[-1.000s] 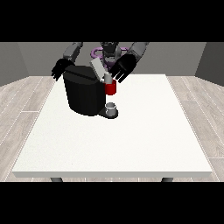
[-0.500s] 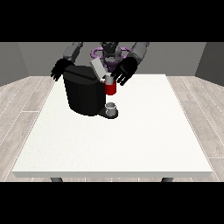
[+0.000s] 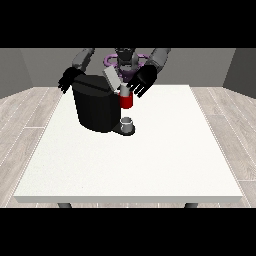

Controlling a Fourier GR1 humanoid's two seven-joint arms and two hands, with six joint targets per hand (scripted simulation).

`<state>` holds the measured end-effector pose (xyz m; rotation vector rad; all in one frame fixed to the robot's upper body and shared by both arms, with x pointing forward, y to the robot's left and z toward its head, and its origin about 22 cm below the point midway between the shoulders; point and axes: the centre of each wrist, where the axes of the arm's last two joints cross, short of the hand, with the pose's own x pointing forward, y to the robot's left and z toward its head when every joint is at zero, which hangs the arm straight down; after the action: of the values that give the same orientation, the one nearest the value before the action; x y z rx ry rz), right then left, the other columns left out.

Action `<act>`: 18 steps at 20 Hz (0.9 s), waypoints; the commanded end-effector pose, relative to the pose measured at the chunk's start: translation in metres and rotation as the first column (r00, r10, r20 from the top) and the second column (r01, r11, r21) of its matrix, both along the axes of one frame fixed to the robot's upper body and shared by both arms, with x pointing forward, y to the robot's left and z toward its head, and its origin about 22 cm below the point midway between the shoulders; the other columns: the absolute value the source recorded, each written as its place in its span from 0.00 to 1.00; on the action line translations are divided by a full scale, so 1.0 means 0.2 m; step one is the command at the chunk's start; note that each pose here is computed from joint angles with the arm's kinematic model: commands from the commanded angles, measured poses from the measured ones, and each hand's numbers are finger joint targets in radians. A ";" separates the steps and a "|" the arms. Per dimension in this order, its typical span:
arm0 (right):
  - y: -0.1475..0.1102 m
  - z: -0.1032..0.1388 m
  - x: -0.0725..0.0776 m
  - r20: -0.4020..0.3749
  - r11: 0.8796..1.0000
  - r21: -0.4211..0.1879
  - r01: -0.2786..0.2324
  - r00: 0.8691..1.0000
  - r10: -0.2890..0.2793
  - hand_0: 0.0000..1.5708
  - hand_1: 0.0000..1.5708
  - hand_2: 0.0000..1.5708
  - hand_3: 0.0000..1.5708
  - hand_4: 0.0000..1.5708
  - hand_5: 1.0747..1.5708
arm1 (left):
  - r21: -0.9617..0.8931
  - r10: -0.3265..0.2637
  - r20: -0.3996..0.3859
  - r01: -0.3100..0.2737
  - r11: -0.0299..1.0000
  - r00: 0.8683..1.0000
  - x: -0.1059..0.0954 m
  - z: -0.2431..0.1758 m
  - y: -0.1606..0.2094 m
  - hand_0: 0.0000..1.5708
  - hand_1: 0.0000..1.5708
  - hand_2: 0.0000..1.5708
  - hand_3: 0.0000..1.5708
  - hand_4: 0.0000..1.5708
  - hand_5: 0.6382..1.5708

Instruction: Insert the coffee pod into the coffee machine and close the lid

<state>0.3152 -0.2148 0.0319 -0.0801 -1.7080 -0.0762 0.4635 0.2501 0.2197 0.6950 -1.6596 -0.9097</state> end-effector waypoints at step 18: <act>0.02 0.03 0.05 0.032 1.000 0.023 0.005 0.999 -0.006 0.00 0.00 0.00 0.00 0.27 1.00 | 0.187 -0.042 0.017 0.038 0.982 0.999 -0.01 0.07 0.03 0.00 0.00 0.00 0.00 0.00 1.00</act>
<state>0.3179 -0.2193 0.0323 -0.0876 -1.7357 -0.0964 0.4610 0.2575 0.2252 0.7577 -1.6710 -1.0323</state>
